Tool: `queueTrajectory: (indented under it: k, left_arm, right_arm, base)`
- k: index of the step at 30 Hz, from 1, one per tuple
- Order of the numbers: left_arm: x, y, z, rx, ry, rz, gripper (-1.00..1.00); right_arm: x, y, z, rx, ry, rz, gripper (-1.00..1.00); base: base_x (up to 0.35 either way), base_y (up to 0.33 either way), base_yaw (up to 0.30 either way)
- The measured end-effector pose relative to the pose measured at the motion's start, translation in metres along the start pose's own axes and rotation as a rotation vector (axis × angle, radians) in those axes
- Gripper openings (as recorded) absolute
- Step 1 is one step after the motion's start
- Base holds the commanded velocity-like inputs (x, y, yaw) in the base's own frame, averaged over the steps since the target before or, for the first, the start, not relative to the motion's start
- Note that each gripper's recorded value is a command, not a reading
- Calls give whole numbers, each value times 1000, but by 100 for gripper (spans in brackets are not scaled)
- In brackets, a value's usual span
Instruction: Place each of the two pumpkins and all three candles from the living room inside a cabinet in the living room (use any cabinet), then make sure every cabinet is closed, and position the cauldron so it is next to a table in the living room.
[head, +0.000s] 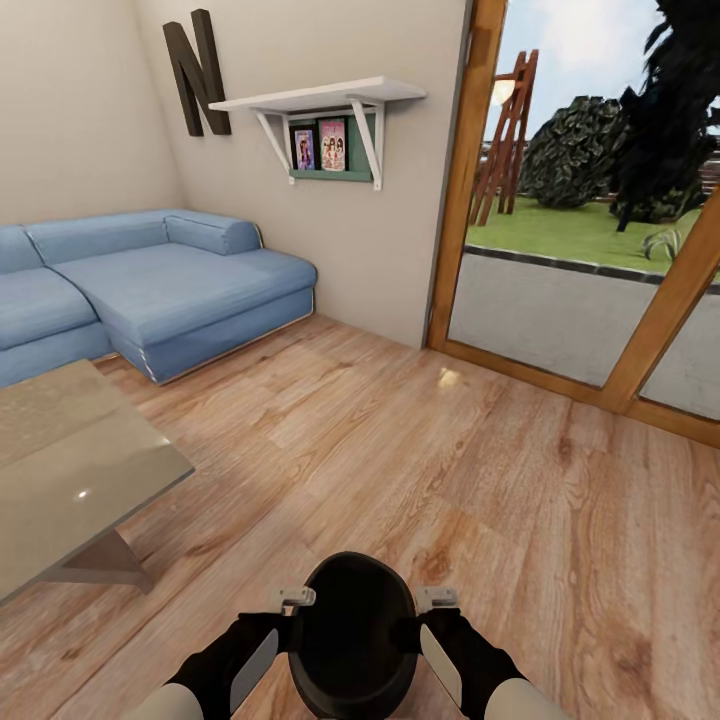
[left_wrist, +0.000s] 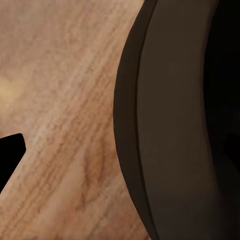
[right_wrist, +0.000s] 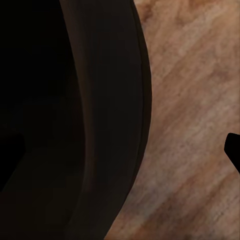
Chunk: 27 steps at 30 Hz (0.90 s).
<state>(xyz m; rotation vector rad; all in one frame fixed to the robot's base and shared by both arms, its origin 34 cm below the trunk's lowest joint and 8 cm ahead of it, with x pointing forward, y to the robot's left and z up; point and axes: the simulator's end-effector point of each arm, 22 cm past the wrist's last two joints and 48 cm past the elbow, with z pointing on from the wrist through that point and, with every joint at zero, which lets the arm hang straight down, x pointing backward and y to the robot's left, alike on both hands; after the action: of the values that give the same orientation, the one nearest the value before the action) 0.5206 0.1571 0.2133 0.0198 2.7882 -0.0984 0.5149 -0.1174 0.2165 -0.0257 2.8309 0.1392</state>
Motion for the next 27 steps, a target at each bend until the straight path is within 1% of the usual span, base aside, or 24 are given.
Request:
queueTrajectory:
  k: [7, 8, 11, 12, 13, 17, 18, 20, 24, 25, 27]
  left_arm:
    - [0, 0, 0, 1, -1, 0, 100]
    - [0, 0, 0, 1, -1, 0, 100]
    - [0, 0, 0, 1, -1, 0, 100]
    - [0, 0, 0, 1, -1, 0, 100]
    - [0, 0, 0, 0, -1, 0, 100]
    - [-1, 0, 0, 0, -2, 0, 100]
    - [-1, 0, 0, 0, -2, 0, 100]
    - [-1, 0, 0, 0, -1, 0, 100]
    - [0, 0, 0, 1, -1, 0, 100]
    - [-1, 0, 0, 1, -1, 0, -100]
    - [0, 0, 0, 1, 0, 0, -100]
  right_arm:
    - [0, 0, 0, 0, 0, 0, 100]
    - [0, 0, 0, 0, 0, -2, -100]
    - [0, 0, 0, -1, 0, -3, -100]
    - [0, 2, 0, -7, 0, 6, -100]
    - [-1, -1, 0, 4, -1, -9, -100]
    - [-4, -4, -1, 18, -7, -31, -100]
    - [-4, -4, -1, 18, -8, -30, -100]
    - [0, -2, 0, 7, 0, -12, -100]
    - [0, -2, 0, 7, 0, -11, -100]
    - [0, -2, 0, 7, 0, -11, -100]
    - [0, -2, 0, 7, 0, -12, -100]
  base:
    - [0, 0, 0]
    - [0, 0, 0]
    - [0, 0, 0]
    - [0, 0, 0]
    - [0, 0, 0]
    - [0, 0, 0]
    - [0, 0, 0]
    - [0, 0, 0]
    - [0, 0, 0]
    - [0, 0, 0]
    - [0, 0, 0]
